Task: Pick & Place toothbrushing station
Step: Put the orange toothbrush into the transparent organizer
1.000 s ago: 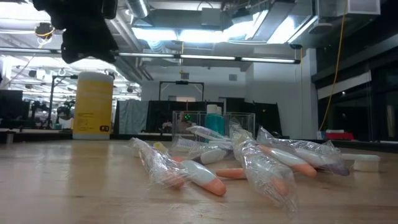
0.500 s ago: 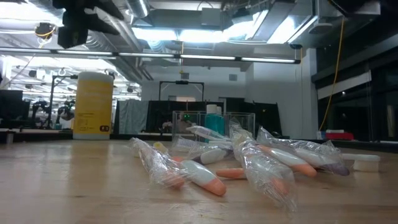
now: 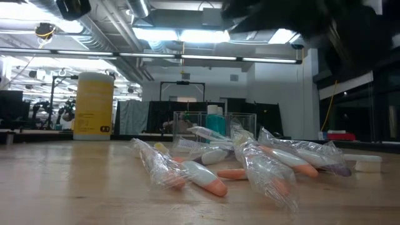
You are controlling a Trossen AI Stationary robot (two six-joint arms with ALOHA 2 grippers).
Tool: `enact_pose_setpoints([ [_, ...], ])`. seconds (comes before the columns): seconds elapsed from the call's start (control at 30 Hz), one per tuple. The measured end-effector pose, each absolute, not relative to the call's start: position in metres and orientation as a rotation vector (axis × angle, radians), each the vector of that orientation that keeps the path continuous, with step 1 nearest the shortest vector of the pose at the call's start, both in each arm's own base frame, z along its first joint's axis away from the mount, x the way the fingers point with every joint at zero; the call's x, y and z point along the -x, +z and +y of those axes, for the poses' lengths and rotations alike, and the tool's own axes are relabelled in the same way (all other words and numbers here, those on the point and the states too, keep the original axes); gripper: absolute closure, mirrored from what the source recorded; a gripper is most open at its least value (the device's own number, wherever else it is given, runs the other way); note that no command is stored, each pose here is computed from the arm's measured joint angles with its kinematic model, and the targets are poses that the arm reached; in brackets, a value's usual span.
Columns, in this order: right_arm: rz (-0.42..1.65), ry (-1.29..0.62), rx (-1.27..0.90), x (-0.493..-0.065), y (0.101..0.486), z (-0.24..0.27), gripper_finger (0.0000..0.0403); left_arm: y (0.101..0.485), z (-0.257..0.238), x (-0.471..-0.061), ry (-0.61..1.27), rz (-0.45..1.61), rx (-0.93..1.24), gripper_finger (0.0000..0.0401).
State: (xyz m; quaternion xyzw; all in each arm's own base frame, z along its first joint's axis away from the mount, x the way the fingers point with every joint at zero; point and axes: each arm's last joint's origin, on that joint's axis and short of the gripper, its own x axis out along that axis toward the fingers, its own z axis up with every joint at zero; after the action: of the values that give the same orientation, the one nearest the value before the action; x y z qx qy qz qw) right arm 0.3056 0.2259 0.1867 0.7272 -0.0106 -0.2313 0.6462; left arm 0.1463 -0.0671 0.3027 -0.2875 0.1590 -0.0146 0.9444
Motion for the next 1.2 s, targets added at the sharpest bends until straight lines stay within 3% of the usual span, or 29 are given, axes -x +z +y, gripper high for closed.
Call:
enact_pose_setpoints([
  [0.13, 0.02, -0.451, -1.35, -0.32, 0.219, 0.232, 0.0305, 0.312, -0.07, -0.135, -0.144, 0.276, 0.511, 0.0278],
  [0.33, 0.111, -0.332, -0.924, -0.332, 0.299, 0.231, 0.0305, 0.319, -0.068, -0.121, -0.211, 0.225, 0.442, 0.0278],
  [0.6, 0.952, -0.11, -0.606, -0.317, 0.359, 0.184, 0.0305, 0.323, -0.067, -0.115, -0.236, 0.202, 0.431, 0.0278],
  [0.7, 1.24, -0.112, -0.49, -0.301, 0.36, 0.163, 0.0305, 0.322, -0.067, -0.115, -0.205, 0.196, 0.435, 0.0278],
  [0.83, 1.468, -0.065, -0.378, -0.29, 0.354, 0.144, 0.0305, 0.324, -0.065, -0.117, -0.131, 0.159, 0.456, 0.0278],
  [1.03, 1.441, 0.087, -0.228, -0.3, 0.328, 0.146, 0.0304, 0.325, -0.068, -0.124, -0.068, 0.122, 0.451, 0.0278],
  [1.2, 1.407, 0.212, -0.255, -0.295, 0.29, 0.156, 0.0304, 0.312, -0.079, -0.141, -0.038, 0.207, 0.467, 0.0278],
])
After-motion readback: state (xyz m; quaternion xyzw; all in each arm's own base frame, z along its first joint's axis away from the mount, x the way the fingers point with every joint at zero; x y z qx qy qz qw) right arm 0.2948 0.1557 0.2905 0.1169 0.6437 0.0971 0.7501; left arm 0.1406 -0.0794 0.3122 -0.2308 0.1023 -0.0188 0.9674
